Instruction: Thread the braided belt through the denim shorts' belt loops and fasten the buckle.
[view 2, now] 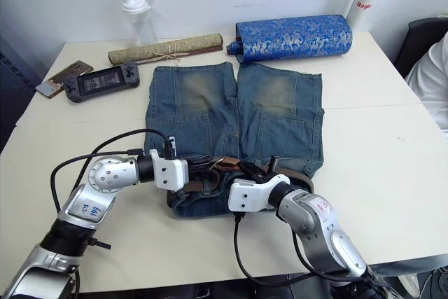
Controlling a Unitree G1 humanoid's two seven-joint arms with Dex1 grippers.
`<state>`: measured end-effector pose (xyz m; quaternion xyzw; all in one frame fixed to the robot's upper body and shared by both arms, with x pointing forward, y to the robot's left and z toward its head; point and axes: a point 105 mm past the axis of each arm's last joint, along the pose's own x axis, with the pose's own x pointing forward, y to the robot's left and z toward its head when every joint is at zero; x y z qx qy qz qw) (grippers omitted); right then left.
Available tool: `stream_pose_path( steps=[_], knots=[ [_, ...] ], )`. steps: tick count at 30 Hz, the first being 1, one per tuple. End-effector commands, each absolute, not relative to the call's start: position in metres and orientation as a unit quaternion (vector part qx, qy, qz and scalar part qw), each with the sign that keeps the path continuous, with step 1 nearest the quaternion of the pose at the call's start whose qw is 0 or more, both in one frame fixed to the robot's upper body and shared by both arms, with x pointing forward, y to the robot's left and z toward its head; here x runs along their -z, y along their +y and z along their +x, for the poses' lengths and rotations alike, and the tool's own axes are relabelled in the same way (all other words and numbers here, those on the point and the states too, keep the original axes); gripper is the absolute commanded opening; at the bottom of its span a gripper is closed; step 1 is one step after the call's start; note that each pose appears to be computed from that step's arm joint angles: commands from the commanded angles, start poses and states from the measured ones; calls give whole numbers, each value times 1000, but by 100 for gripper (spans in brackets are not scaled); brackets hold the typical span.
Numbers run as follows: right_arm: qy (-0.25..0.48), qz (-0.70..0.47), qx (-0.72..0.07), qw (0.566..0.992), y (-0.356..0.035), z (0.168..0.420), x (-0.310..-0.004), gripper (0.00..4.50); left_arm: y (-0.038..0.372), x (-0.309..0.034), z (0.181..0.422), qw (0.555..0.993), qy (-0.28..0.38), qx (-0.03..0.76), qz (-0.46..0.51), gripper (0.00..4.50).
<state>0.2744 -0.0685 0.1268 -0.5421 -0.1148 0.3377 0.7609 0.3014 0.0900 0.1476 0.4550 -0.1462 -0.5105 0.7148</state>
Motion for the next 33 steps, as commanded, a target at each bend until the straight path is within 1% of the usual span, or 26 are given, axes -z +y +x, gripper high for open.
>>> stream_pose_path(
  steps=[1,5,7,11,13,14,17,19,20,21,22,25,28,31,33],
  knots=[
    [-149,-534,-353,754,-56,265,-136,1,64,-143,291,724,-158,537,403,0],
    [-140,-531,-361,754,-56,262,-133,1,56,-139,299,756,-133,531,359,0],
    [-124,-512,-368,766,-56,260,-130,1,49,-137,299,768,-124,534,331,0],
    [-75,-481,-381,786,-62,256,-121,1,43,-123,297,769,-93,548,316,0],
    [-63,-456,-371,806,-66,256,-124,1,43,-119,296,766,-86,552,318,0],
    [-59,-449,-366,813,-68,256,-126,104,42,-119,296,765,-85,554,318,0],
    [-37,-417,-355,836,-77,253,-132,229,44,-117,295,762,-82,554,324,0],
    [-24,-404,-346,846,-86,249,-136,333,45,-115,294,761,-79,555,327,0],
    [-17,-398,-348,849,-90,245,-138,404,45,-115,294,760,-79,555,327,0],
    [-13,-395,-351,849,-92,243,-139,433,45,-115,294,760,-79,555,327,0],
    [-11,-379,-349,857,-96,240,-143,443,45,-115,294,760,-79,556,328,0],
    [-18,-353,-355,865,-109,229,-162,443,47,-114,295,760,-78,555,329,0],
    [-54,-334,-375,863,-103,226,-180,443,47,-113,295,758,-78,555,332,0],
    [-87,-369,-354,855,-104,239,-194,443,46,-113,294,756,-81,556,335,0],
    [-86,-403,-346,843,-105,250,-191,443,46,-113,295,756,-83,556,335,0]
  ],
)
